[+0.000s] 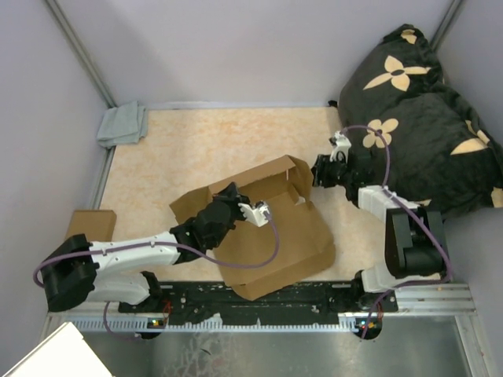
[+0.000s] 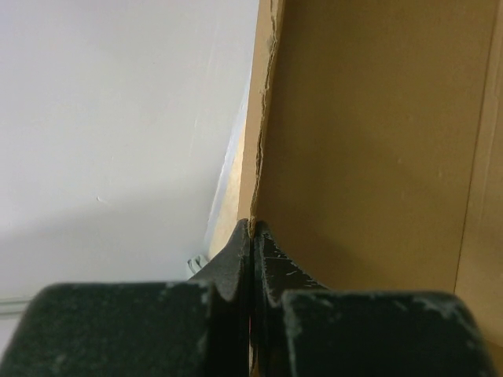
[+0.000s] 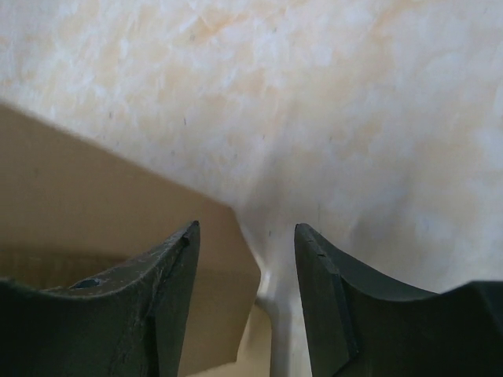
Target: Fold the paper box
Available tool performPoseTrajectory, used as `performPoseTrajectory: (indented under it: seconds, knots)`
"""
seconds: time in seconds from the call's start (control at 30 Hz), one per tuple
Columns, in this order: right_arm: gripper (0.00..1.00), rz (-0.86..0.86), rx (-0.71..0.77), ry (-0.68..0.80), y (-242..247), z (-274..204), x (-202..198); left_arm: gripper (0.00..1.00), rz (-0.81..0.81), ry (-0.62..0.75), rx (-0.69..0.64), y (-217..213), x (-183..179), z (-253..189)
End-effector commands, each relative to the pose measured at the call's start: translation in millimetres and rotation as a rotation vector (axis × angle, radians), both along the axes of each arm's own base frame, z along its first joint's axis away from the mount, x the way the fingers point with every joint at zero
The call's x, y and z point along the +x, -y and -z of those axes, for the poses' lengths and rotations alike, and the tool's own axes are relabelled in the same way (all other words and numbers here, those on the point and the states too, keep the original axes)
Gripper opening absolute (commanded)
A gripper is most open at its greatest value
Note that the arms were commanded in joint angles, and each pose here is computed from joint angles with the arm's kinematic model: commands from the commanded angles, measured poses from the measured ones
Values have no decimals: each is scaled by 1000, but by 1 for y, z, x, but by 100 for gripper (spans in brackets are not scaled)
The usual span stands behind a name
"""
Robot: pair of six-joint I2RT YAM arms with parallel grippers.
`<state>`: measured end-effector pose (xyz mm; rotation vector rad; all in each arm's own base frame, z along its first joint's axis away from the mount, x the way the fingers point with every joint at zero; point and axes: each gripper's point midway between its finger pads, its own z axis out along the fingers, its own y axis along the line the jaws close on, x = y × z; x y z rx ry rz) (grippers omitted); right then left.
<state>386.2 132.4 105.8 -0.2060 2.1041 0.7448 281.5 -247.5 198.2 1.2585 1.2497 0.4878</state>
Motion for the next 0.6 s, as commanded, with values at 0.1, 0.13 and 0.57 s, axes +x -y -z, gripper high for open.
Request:
performPoseTrajectory:
  seconds: [0.1, 0.13, 0.57]
  knots:
    - [54, -27, -37, 139, 3, -19, -36, 0, -39, -51, 120, 0, -9, 32]
    - [54, -26, -41, 153, 5, -20, -41, 0, -41, -48, 131, 1, -11, 33]
    - [59, -172, 47, 367, -16, -54, -69, 0, -34, -33, 63, 8, -25, 21]
